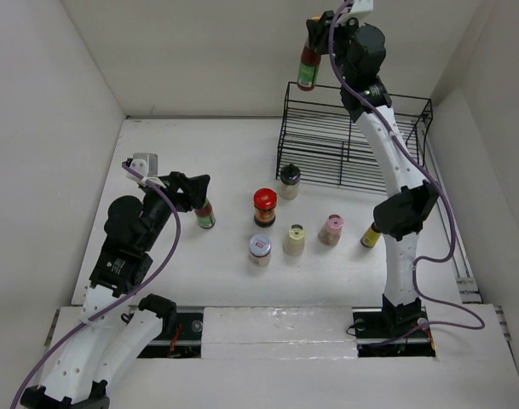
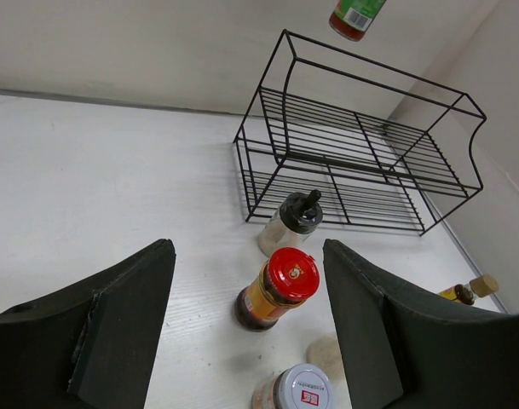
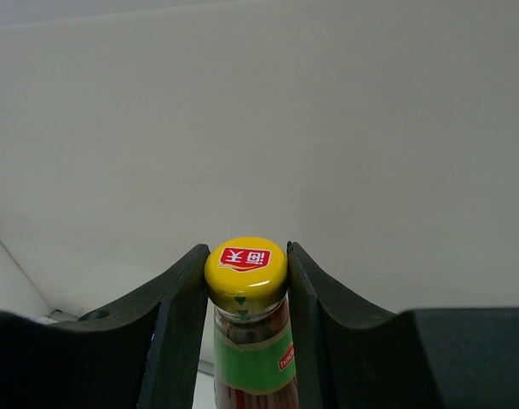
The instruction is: Organize the condiment bottles
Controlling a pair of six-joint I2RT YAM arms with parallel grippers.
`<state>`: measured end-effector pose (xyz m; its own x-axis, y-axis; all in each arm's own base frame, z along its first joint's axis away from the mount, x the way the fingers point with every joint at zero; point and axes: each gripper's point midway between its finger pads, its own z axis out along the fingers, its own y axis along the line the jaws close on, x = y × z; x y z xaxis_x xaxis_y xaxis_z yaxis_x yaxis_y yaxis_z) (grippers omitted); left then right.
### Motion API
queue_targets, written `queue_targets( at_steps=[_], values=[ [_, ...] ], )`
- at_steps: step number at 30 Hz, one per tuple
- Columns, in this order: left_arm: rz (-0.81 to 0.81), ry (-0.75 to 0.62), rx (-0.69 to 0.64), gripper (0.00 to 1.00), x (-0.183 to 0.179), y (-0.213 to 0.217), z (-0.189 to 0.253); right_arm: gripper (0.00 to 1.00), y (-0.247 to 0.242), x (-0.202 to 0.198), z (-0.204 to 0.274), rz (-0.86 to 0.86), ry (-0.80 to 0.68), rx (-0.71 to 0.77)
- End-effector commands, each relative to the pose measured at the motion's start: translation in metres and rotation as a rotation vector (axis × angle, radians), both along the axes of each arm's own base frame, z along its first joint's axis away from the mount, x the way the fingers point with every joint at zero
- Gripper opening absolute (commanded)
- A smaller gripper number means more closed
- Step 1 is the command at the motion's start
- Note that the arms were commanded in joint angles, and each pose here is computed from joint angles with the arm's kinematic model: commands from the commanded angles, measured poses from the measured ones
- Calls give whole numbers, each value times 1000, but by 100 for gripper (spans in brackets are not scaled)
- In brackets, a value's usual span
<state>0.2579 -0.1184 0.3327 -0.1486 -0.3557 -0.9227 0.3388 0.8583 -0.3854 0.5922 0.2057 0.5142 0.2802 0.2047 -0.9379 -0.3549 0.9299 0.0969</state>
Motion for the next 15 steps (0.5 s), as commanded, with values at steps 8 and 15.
queue_targets(
  at_steps=[8, 15],
  values=[
    [-14, -43, -17, 66, 0, -3, 13, 14, -9, -12, 47, -8, -174, 49],
    [-14, -43, -17, 66, 0, -3, 13, 14, -2, 9, 13, -8, -116, 30]
  ],
)
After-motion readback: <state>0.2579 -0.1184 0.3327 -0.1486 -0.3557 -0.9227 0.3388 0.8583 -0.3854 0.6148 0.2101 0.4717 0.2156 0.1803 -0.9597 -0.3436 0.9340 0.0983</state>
